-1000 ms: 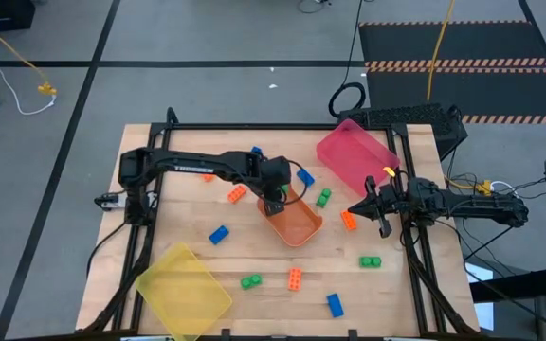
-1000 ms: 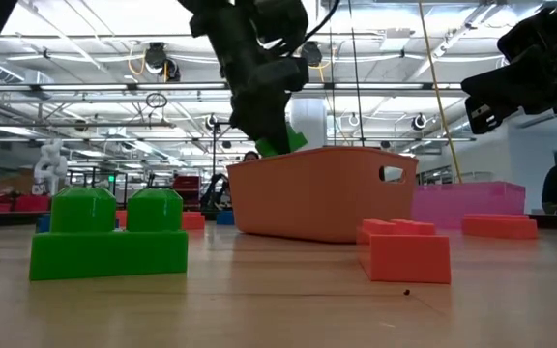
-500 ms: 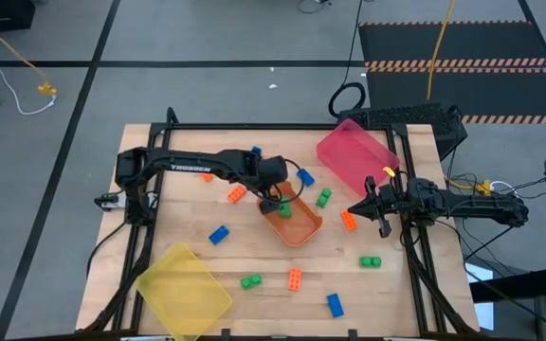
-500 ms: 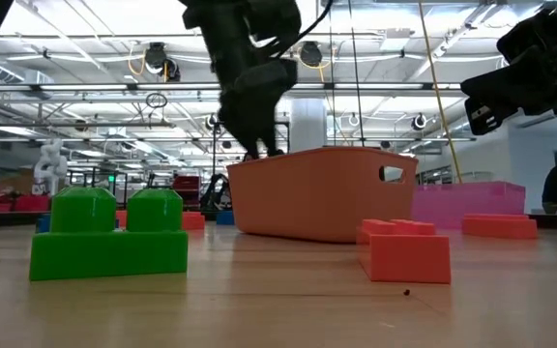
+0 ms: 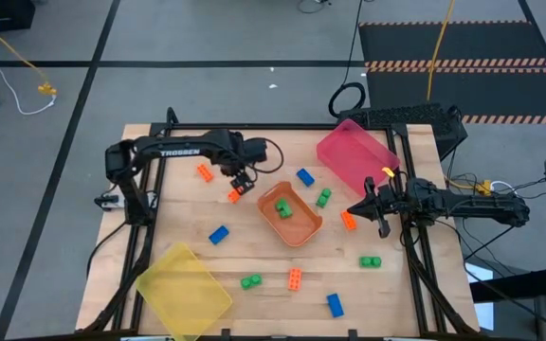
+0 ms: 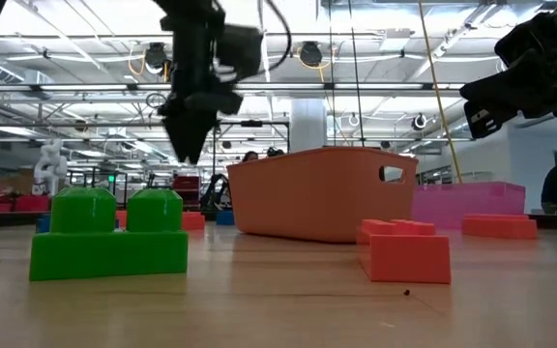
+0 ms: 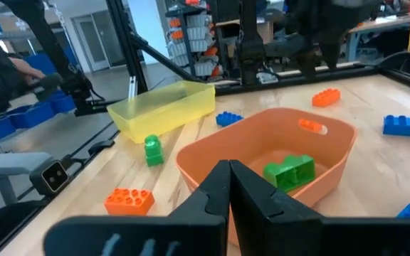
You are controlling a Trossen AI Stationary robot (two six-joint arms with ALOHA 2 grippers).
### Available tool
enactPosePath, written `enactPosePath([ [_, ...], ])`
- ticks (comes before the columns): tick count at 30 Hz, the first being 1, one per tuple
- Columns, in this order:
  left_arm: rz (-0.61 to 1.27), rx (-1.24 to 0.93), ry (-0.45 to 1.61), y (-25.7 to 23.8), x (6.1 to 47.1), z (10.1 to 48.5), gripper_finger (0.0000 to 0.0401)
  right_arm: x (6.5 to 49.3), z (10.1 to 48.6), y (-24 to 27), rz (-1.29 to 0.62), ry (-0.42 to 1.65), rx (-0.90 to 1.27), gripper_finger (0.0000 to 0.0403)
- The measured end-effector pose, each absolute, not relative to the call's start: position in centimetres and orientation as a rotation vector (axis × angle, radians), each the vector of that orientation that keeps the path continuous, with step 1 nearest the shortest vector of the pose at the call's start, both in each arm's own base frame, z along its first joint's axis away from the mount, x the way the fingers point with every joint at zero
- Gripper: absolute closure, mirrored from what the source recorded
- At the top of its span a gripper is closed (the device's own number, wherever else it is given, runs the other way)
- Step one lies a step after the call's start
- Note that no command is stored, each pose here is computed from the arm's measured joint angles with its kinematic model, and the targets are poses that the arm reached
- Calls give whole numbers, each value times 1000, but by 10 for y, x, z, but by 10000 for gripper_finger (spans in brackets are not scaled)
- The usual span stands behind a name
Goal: Sort & place blocks by color
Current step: Put the orange game piece into the yellow bin
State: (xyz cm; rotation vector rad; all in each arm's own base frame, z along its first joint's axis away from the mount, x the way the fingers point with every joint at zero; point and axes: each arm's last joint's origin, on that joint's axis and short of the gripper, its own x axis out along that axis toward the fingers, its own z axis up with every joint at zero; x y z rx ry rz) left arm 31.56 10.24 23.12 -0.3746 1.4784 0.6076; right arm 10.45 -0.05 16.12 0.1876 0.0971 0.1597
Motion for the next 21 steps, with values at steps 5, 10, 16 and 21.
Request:
enactPosePath([
  [5, 584, -469, 1489, 104, 308, 199, 143, 105, 161, -1, 159, 102, 210, 399],
  [10, 544, -523, 1436, 95, 313, 189, 133, 105, 161, -1, 159, 101, 209, 399],
  [16, 558, -514, 1416, 85, 314, 180, 133, 105, 161, -1, 159, 101, 204, 399],
  [21, 570, -529, 1399, 78, 314, 147, 132, 105, 161, -1, 159, 102, 209, 399],
])
